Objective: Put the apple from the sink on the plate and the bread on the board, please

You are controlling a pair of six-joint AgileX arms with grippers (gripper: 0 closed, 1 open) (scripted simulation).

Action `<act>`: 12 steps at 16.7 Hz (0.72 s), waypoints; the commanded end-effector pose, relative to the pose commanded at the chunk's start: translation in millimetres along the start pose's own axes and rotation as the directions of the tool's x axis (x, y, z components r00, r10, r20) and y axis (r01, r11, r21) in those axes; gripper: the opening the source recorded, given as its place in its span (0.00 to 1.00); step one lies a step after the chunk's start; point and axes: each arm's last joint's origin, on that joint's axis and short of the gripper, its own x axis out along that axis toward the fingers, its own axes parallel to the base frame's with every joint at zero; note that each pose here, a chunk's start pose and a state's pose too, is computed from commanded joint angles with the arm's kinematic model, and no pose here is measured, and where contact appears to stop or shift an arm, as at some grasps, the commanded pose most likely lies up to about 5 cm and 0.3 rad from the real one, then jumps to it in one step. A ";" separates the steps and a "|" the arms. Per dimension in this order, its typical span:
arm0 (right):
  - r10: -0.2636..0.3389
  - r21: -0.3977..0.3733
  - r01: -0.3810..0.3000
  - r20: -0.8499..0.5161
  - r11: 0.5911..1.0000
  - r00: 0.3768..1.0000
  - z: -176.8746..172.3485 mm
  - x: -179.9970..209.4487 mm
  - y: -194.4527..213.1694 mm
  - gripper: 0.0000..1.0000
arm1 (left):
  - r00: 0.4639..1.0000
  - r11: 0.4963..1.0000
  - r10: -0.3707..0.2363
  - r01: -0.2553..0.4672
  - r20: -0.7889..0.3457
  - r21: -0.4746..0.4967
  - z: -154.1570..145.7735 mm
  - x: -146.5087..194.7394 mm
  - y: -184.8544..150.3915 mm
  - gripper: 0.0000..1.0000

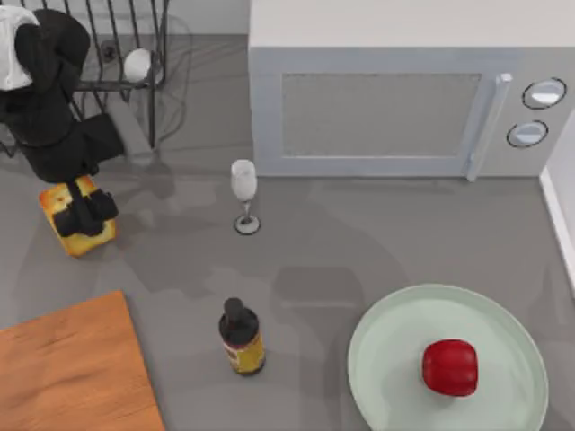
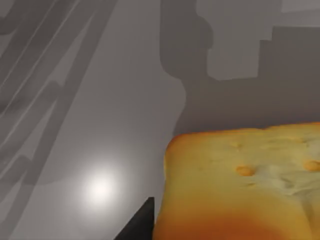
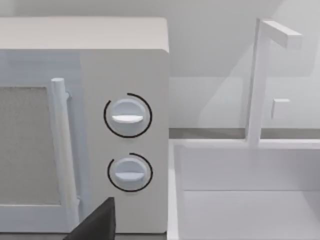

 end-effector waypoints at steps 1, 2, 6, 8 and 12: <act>0.000 0.000 0.000 0.000 1.000 1.000 0.0 0.0 0.0 1.00 | 1.000 1.000 0.000 0.000 0.000 0.000 0.0 0.0 0.0 0.00; 0.000 0.000 0.000 0.000 1.000 1.000 0.0 0.0 0.0 1.00 | 1.000 1.000 0.000 0.000 0.000 0.000 0.0 0.0 0.0 0.00; 0.000 0.000 0.000 0.000 1.000 1.000 0.0 0.0 0.0 1.00 | 1.000 1.000 0.000 0.000 0.000 0.000 0.0 0.0 0.0 0.00; 0.000 0.000 0.000 0.000 1.000 1.000 0.0 0.0 0.0 1.00 | 0.995 0.997 0.082 -0.082 0.052 -0.004 1.7 -26.1 4.8 0.00; 0.000 0.000 0.000 0.000 1.000 1.000 0.0 0.0 0.0 1.00 | 0.994 0.996 0.088 -0.089 0.057 0.002 5.1 -47.3 8.3 0.00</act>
